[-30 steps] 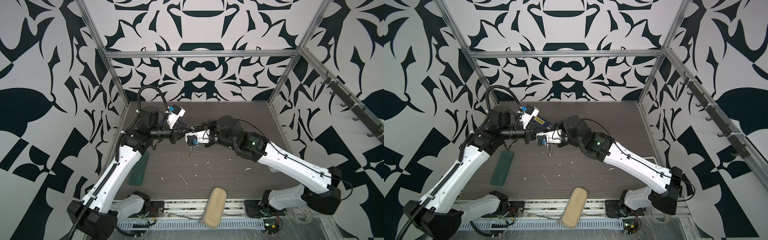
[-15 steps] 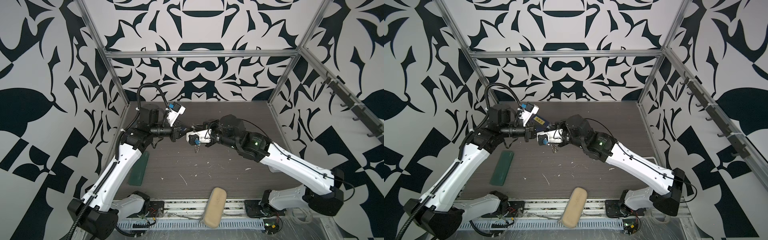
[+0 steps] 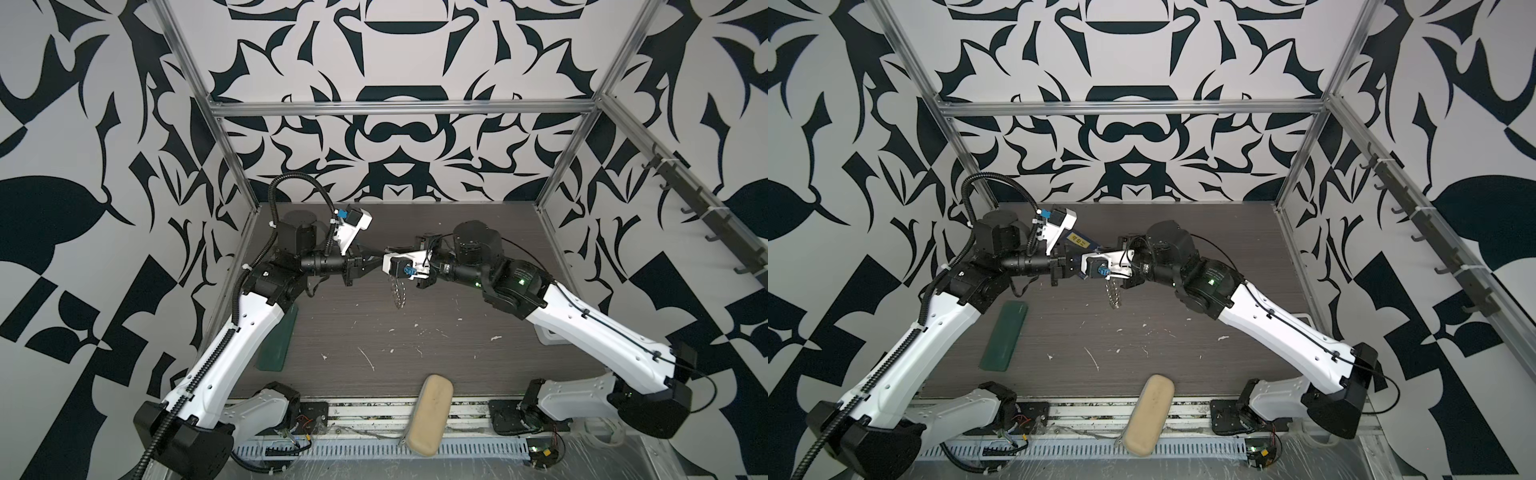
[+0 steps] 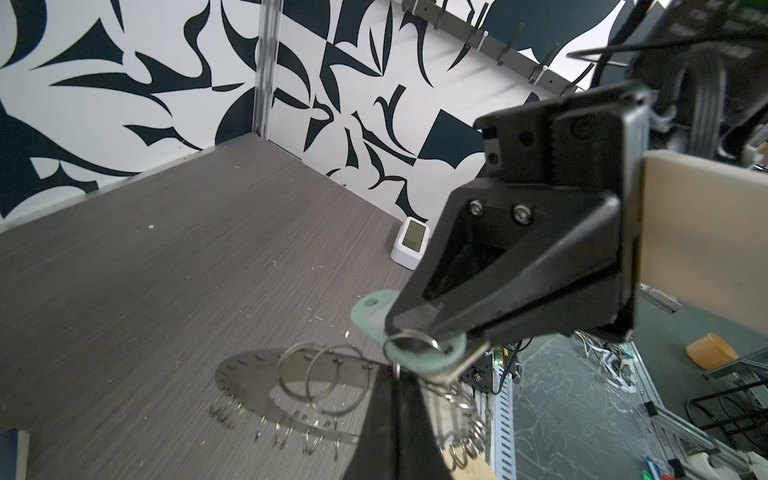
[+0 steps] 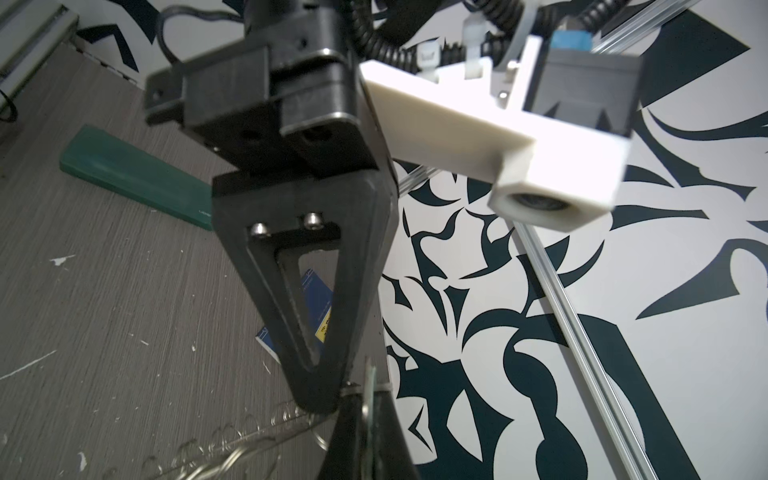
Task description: Remove the keys from the keyring
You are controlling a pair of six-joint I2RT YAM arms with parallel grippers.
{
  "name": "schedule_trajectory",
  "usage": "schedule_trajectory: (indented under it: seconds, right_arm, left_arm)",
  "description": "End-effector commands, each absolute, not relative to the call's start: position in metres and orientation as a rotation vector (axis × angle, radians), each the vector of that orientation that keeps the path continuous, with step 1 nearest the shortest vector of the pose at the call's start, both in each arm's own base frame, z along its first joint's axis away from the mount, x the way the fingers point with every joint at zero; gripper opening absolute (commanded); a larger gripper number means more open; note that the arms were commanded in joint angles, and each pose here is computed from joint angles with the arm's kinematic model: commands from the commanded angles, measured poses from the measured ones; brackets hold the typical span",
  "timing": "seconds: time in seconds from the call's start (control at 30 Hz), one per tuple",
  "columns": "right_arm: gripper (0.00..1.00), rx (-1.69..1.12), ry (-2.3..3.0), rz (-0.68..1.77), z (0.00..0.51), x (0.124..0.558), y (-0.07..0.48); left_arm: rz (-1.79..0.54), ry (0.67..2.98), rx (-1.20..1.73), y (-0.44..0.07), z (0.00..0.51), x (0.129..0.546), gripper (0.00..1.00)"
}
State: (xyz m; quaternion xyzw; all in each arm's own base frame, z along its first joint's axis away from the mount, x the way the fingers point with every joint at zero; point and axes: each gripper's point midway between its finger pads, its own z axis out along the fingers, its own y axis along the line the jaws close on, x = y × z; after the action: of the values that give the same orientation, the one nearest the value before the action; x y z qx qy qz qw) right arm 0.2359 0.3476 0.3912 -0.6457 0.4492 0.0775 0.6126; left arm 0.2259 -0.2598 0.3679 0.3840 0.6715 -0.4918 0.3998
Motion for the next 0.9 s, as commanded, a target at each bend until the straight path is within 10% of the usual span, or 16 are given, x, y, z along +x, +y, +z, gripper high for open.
schedule_trajectory:
  seconds: [0.0,0.87]
  right_arm:
    - [0.00,-1.347,0.850,0.347,0.451,0.208,0.356]
    - [0.02,-1.427,0.651,-0.486,0.475,0.262,0.331]
  left_arm:
    - [-1.282,1.626,1.022,-0.269,0.381,0.222,0.00]
    - [-1.146,1.037,1.010,-0.290,0.471,0.266,0.00]
